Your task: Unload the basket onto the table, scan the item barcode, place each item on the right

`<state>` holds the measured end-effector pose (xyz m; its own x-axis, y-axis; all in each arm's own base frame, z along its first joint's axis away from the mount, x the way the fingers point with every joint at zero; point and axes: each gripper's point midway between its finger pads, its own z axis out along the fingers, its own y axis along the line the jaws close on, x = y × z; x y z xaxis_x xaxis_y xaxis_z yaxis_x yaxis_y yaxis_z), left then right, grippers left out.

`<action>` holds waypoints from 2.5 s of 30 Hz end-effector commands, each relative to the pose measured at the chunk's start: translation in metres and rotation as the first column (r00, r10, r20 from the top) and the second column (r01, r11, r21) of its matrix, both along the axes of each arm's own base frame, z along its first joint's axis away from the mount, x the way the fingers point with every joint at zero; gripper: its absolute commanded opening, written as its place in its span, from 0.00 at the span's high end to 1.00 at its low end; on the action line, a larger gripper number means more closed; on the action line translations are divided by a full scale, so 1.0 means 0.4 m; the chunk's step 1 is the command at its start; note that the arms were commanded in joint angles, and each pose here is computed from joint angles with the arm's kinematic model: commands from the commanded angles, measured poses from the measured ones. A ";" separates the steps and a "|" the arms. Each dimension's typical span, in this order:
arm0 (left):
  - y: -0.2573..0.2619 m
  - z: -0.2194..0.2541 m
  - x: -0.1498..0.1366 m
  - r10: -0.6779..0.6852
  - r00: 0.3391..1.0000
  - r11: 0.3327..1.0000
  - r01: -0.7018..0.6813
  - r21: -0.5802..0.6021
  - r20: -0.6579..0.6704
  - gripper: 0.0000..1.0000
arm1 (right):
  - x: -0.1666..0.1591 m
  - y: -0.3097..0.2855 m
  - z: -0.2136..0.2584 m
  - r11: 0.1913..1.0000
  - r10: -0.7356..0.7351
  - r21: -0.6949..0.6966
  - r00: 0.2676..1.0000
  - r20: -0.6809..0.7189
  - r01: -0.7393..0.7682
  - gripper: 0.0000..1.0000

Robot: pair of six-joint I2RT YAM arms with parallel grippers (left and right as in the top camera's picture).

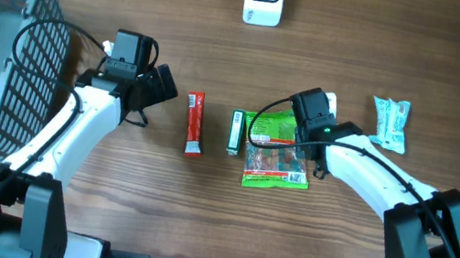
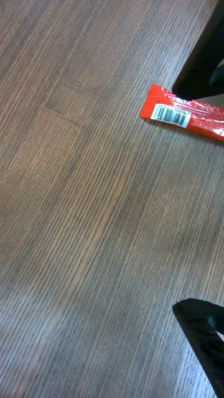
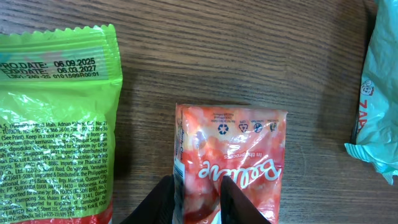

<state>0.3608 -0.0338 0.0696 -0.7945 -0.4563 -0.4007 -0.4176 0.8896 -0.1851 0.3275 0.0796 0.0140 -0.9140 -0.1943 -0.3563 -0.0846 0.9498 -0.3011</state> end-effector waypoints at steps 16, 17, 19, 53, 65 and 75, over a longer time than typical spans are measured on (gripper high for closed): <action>-0.001 0.009 0.002 0.011 1.000 1.000 -0.011 -0.015 0.009 0.00 | -0.018 -0.011 -0.036 0.999 0.003 -0.033 0.999 -0.045 -0.004 0.78; -0.001 0.009 0.002 0.011 1.000 1.000 -0.011 -0.015 0.009 0.00 | -0.015 -0.010 -0.035 0.999 0.008 -0.033 0.999 -0.043 -0.009 0.78; -0.001 0.009 0.002 0.011 1.000 1.000 -0.011 -0.015 0.009 0.00 | -0.009 -0.007 -0.025 0.999 0.019 -0.033 0.999 -0.038 -0.020 0.83; -0.001 0.009 0.002 0.011 1.000 1.000 -0.011 -0.015 0.009 0.00 | 0.026 -0.025 0.201 0.346 0.091 0.937 0.996 0.009 -0.040 0.96; -0.001 0.009 0.002 0.011 1.000 1.000 -0.011 -0.015 0.009 0.00 | 0.047 -0.068 0.064 0.450 0.033 0.890 0.994 -0.102 0.076 0.95; -0.001 0.009 0.002 0.011 1.000 1.000 -0.011 -0.015 0.009 0.00 | 0.047 -0.071 0.061 0.437 -0.005 0.890 0.990 -0.141 0.129 0.96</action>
